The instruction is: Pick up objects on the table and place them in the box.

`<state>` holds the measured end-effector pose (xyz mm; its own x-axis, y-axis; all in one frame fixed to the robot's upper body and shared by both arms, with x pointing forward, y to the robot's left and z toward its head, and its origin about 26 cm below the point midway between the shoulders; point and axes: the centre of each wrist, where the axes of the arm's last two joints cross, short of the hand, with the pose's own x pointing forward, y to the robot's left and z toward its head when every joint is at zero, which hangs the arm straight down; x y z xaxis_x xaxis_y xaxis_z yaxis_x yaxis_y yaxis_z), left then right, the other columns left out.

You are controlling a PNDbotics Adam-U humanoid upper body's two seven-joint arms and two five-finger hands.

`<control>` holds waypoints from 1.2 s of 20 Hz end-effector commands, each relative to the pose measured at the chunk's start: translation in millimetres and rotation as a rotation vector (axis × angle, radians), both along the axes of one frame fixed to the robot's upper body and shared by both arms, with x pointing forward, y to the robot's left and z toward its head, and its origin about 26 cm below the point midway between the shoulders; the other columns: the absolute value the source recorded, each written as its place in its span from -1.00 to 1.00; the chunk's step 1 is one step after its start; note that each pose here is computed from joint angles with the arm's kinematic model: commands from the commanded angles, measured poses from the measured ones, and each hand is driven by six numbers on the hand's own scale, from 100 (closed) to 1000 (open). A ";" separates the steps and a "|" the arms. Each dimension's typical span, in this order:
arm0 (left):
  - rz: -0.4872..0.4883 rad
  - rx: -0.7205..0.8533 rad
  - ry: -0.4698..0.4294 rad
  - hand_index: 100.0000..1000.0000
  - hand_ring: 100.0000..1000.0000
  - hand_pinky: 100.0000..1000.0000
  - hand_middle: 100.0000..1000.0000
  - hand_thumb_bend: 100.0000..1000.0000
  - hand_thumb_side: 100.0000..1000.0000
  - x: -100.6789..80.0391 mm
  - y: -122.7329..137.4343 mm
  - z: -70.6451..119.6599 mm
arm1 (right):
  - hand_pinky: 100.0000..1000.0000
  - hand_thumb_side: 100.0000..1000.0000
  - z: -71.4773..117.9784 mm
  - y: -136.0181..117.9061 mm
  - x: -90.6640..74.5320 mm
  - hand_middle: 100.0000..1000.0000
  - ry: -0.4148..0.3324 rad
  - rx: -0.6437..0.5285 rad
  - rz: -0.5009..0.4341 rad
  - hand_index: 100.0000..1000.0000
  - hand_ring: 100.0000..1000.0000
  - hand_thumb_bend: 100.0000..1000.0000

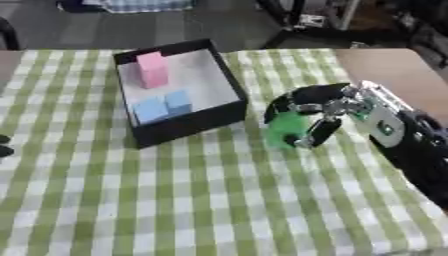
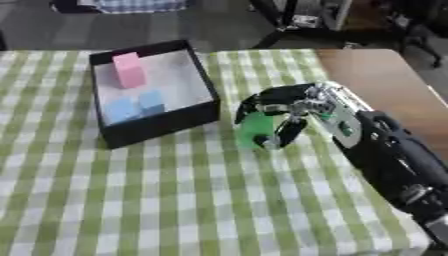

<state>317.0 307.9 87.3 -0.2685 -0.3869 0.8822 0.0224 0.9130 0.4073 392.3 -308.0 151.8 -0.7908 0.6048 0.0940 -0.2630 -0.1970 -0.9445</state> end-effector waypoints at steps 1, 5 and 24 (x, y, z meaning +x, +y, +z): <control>0.009 0.015 -0.026 0.75 -0.03 0.27 0.00 -1.00 1.00 0.4 4.7 8.4 | 0.40 -1.00 55.3 -8.4 -4.8 0.05 -0.123 0.024 0.045 0.63 -0.36 -1.00; 0.005 0.012 -0.026 0.75 -0.03 0.27 0.00 -1.00 1.00 0.5 3.2 8.1 | 0.43 -1.00 103.3 -3.6 6.1 0.08 -0.189 0.139 0.029 0.64 -0.36 -1.00; -0.144 -0.059 -0.080 0.75 -0.03 0.27 -0.01 -1.00 1.00 12.2 -37.5 21.5 | 0.87 -0.07 25.4 97.8 111.6 0.85 -0.197 0.172 -0.291 0.99 0.79 -0.99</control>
<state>328.0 272.1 96.9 -0.3478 -0.2915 0.8911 0.1235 0.9279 0.3518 501.5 -211.5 167.3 -0.6076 0.7850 0.1210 -0.1423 0.0422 -0.9889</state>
